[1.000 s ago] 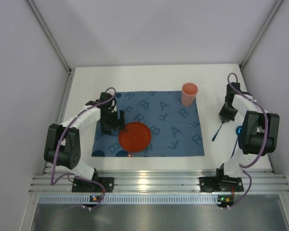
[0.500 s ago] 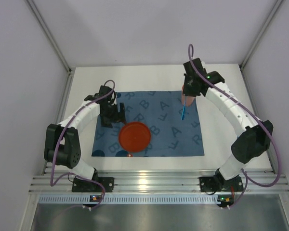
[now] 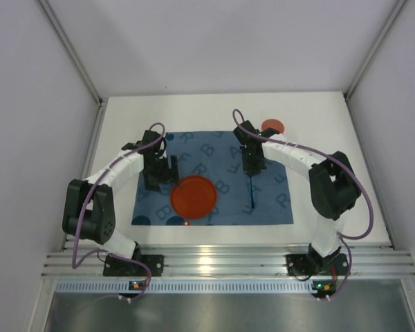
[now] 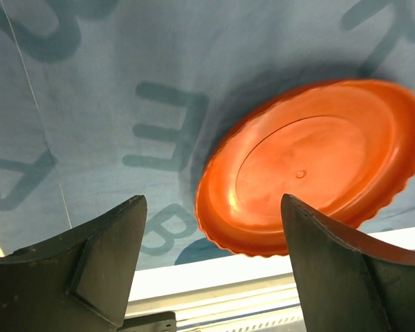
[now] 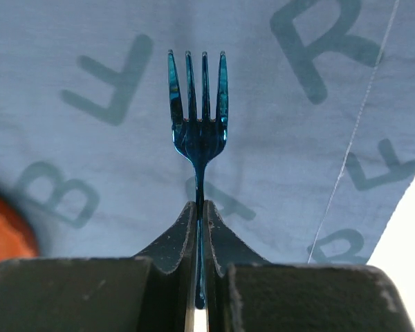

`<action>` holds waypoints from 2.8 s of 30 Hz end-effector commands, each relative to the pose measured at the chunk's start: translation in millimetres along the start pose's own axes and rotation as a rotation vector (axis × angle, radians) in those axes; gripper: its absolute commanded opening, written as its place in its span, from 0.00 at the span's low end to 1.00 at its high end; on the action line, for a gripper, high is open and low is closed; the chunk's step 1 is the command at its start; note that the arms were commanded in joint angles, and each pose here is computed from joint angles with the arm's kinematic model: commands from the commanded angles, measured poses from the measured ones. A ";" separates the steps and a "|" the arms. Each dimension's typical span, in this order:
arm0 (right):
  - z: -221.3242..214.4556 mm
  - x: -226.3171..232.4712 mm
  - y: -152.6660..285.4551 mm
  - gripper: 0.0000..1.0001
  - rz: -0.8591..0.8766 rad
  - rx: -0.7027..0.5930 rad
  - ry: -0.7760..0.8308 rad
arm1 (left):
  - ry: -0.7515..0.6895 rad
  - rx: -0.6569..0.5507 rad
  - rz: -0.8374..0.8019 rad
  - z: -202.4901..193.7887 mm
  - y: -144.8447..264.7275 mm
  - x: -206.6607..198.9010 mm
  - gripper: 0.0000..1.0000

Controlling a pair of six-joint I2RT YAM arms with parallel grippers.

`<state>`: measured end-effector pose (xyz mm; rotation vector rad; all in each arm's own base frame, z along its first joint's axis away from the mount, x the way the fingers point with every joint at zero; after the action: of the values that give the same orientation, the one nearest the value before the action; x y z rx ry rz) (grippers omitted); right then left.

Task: Set the dinner table for one person

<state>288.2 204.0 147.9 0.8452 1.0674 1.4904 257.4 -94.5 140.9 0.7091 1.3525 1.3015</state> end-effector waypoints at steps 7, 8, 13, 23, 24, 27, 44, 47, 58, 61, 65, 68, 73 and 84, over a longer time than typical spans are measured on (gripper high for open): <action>1.0 -2.7 -19.5 0.00 -0.056 -0.038 -0.021 | 0.035 0.007 -0.062 -3.2 -21.5 -0.1 0.78; 0.2 -3.3 -20.4 0.00 -0.059 -0.037 -0.016 | 0.037 0.010 -0.066 -2.0 -24.4 -0.8 0.77; 8.6 3.3 -16.2 0.00 -0.012 -0.059 -0.013 | 0.041 0.022 -0.081 0.8 -33.4 -3.5 0.67; 40.2 14.1 19.4 0.00 0.062 -0.148 -0.019 | 0.042 0.043 -0.113 8.3 -41.3 -11.1 0.37; 41.2 14.3 21.2 0.00 0.063 -0.149 -0.017 | 0.043 0.037 -0.120 10.9 -40.0 -13.4 0.34; 48.1 17.3 27.7 0.00 0.085 -0.167 -0.017 | 0.042 0.039 -0.142 15.6 -39.1 -20.7 0.29; 82.4 35.6 55.3 0.00 0.169 -0.235 -0.013 | -0.026 0.084 -0.201 21.0 -46.2 -70.8 0.83; 85.6 53.4 56.7 0.00 0.252 -0.225 0.002 | -0.010 0.042 -0.195 29.8 -20.3 -70.8 0.98; 110.2 172.5 49.2 0.00 0.731 -0.124 0.049 | 0.285 -0.237 0.082 53.3 82.1 46.5 0.98; 100.6 195.4 36.3 0.00 0.837 -0.049 0.020 | 0.326 -0.300 0.134 48.7 95.2 69.9 0.98; 86.4 220.2 22.3 0.00 0.924 0.003 -0.015 | 0.375 -0.343 0.159 41.8 99.0 76.7 0.96; 80.1 232.1 16.6 0.00 0.941 0.034 -0.047 | 0.381 -0.352 0.130 37.4 99.0 74.7 0.96; 70.0 245.5 6.9 0.00 0.913 0.042 -0.127 | 0.380 -0.352 0.144 29.6 99.5 78.3 0.96; 48.0 285.7 -26.9 0.00 0.881 0.041 -0.183 | 0.364 -0.346 0.148 14.8 102.1 80.9 0.96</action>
<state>290.9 474.4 131.0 1.5911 0.6547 2.0083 233.9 7.9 214.8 0.3410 1.3305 1.7932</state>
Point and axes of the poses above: each gripper's point midway between its finger pads, its own y axis back along the fingers, its own x axis along the line the jaws close on, z = x × y, the point moved 8 cm from there along y, back along the fingers, and after that the axes turned 8 degrees about y, right-handed, at the moved point
